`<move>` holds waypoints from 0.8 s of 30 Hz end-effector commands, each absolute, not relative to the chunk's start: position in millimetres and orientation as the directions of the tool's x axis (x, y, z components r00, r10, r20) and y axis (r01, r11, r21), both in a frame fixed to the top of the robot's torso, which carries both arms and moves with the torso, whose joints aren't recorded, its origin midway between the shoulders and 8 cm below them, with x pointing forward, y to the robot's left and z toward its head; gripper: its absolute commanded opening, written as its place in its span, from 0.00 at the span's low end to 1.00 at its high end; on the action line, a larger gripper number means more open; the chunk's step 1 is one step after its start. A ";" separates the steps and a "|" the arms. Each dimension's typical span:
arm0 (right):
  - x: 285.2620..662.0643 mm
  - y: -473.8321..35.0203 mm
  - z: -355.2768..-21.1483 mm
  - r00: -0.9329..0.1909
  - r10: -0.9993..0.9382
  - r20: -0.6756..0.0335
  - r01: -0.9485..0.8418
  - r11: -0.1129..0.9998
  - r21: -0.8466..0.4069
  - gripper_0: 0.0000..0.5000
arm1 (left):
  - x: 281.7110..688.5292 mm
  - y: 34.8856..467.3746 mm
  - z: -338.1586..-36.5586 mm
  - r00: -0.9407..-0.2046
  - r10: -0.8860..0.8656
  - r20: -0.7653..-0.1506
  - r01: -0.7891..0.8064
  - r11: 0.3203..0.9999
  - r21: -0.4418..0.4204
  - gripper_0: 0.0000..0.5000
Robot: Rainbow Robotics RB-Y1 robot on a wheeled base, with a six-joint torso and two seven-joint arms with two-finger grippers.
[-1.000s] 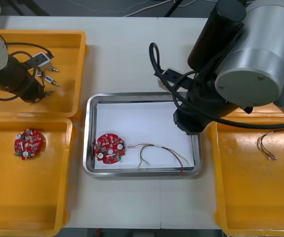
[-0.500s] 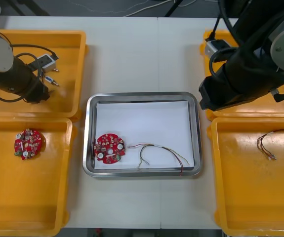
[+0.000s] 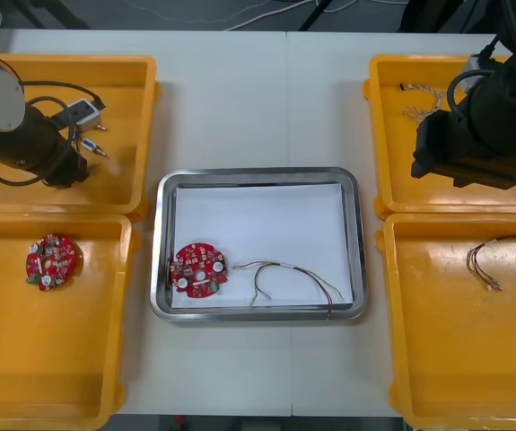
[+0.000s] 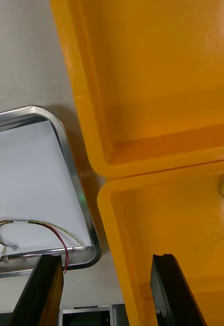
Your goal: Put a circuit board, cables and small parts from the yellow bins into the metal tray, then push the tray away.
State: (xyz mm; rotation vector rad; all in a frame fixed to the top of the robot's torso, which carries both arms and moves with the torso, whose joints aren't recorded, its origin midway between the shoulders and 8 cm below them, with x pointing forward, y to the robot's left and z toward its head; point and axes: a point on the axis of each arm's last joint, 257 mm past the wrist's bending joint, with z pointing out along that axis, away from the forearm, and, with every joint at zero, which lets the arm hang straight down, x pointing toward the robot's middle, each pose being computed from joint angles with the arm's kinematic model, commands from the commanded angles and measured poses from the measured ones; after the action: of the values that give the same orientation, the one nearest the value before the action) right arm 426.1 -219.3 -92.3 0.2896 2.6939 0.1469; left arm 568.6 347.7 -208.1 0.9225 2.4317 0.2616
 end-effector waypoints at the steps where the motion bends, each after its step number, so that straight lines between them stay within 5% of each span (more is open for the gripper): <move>1: 439.6 -253.1 -73.4 -0.855 0.319 -0.409 0.268 0.947 0.178 1.00 | 577.5 338.2 -196.0 -0.597 0.683 -0.421 0.572 0.730 0.374 0.94; 24: 492.0 -358.8 -77.9 -0.835 0.364 -0.413 0.344 0.931 0.125 1.00 | 582.2 337.5 -214.8 -0.613 0.665 -0.426 0.560 0.747 0.359 0.94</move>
State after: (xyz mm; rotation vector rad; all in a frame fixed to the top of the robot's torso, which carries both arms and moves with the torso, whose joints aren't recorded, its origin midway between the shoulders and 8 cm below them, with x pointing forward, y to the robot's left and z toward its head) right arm 483.8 -332.2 -97.2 0.4724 2.7092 0.0654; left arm 573.4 348.6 -224.0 0.8931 2.4426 0.2551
